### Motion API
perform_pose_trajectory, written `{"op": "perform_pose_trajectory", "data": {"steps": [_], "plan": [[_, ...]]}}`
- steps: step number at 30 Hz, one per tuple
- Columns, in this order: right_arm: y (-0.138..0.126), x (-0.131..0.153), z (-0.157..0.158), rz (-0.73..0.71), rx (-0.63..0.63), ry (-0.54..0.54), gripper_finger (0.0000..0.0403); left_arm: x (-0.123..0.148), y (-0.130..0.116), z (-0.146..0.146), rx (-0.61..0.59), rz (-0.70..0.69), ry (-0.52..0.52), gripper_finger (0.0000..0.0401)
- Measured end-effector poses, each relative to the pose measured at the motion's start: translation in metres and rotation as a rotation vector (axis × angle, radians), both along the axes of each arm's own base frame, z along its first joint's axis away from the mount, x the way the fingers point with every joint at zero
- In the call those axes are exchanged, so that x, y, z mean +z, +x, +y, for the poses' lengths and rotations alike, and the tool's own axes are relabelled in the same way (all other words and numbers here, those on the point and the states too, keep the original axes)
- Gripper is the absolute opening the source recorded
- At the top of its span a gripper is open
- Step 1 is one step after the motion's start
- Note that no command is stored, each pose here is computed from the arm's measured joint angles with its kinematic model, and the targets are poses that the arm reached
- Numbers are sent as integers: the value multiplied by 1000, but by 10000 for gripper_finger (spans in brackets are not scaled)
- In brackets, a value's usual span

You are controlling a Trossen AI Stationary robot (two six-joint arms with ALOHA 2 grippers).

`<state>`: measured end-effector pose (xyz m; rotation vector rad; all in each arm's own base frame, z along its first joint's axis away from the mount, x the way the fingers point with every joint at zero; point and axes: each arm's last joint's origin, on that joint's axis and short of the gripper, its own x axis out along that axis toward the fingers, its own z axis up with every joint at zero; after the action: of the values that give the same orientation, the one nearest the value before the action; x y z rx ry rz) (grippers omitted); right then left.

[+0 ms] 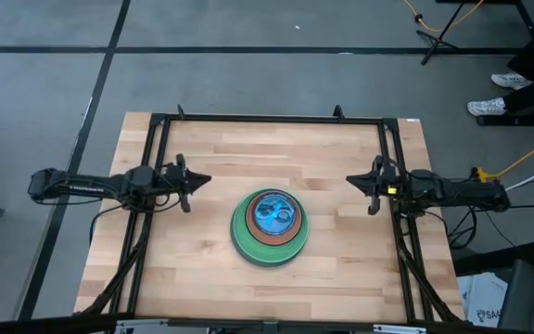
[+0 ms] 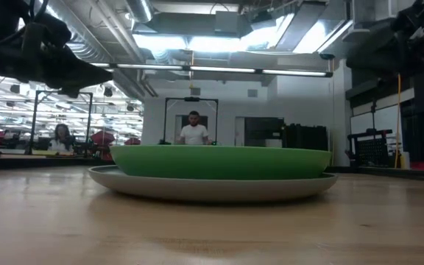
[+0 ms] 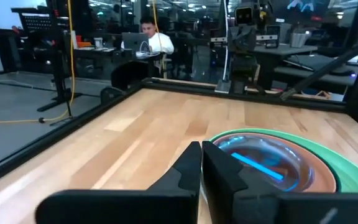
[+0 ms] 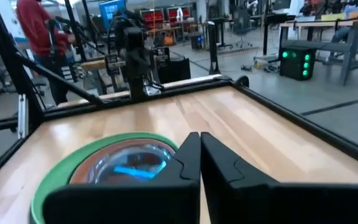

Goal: Stack plastic plates
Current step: Return to Home Position

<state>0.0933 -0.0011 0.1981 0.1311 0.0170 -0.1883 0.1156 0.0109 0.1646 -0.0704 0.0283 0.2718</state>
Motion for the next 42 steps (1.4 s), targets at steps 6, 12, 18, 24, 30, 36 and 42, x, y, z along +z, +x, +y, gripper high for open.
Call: {"op": "perform_pose_trajectory", "data": {"steps": [6,12,18,24,30,36,42], "plan": [[1,-11,0,-76,14,-26,1,1,-4,0,17,-12,-1,1],[4,-27,1,-81,43,-33,1,-2,-5,0,15,19,3,2],[4,-27,2,-78,62,-39,1,-5,-5,0,10,54,15,3],[4,-27,2,-76,69,-39,1,-1,-9,0,8,16,37,1],[4,-28,2,-71,69,-64,1,0,-15,0,5,-7,32,3],[4,-28,2,-69,70,-64,1,5,-18,-1,-11,-60,55,3],[4,-28,2,-70,70,-57,1,5,-19,-2,-32,-74,51,4]]}}
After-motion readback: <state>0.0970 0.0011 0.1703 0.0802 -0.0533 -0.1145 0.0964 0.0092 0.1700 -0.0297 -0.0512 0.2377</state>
